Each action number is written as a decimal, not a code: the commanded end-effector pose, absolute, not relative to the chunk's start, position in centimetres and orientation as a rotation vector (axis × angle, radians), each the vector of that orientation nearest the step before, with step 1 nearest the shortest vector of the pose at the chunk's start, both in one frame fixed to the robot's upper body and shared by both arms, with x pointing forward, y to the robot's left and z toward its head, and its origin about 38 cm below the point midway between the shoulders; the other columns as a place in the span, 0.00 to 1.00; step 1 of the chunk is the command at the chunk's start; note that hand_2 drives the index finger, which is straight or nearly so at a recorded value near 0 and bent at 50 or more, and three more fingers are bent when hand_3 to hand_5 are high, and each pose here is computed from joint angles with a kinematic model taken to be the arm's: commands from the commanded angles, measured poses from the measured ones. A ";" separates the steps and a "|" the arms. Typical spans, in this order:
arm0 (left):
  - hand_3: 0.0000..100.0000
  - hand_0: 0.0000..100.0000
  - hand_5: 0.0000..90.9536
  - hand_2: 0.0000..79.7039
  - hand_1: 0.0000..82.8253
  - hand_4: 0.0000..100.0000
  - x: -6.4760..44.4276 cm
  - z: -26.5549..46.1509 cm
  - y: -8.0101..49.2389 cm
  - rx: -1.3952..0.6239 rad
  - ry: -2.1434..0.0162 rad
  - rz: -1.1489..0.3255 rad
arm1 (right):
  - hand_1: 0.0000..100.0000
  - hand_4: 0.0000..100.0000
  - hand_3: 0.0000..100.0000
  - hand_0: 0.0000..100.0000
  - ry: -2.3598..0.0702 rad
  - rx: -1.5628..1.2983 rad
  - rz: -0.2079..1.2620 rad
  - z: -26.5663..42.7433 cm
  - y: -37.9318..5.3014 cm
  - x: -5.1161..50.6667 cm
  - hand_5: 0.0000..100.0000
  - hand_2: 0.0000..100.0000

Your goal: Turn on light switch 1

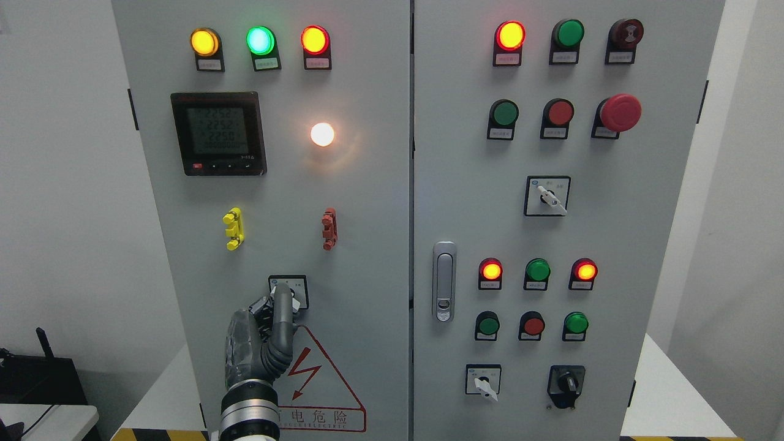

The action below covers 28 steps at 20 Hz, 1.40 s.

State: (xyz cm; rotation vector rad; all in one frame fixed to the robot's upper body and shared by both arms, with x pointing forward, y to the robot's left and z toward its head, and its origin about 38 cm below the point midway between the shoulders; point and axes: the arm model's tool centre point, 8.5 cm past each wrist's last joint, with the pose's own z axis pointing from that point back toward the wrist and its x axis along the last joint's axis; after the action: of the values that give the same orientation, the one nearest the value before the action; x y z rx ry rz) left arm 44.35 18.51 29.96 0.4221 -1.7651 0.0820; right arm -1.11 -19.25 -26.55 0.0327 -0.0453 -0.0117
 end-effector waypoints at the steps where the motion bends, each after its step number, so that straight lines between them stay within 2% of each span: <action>1: 0.79 0.43 0.80 0.76 0.14 0.80 44.3 29.8 18.8 0.427 -1.758 0.086 | 0.39 0.00 0.00 0.12 -0.045 0.036 -0.018 -26.5 -19.2 -1.1 0.00 0.00; 13: 0.79 0.39 0.80 0.77 0.15 0.80 44.3 29.6 19.0 0.429 -1.754 0.090 | 0.39 0.00 0.00 0.12 -0.045 0.036 -0.018 -26.5 -19.2 -1.1 0.00 0.00; 28: 0.79 0.27 0.81 0.81 0.20 0.81 44.1 29.4 19.0 0.429 -1.751 0.090 | 0.39 0.00 0.00 0.12 -0.045 0.036 -0.018 -26.5 -19.2 -1.1 0.00 0.00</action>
State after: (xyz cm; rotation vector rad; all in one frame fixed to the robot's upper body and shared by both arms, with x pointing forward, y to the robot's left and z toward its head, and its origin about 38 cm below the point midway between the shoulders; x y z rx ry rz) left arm 44.23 18.90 29.50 0.4276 -1.7526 0.0882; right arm -1.11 -19.25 -26.55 0.0328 -0.0453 -0.0117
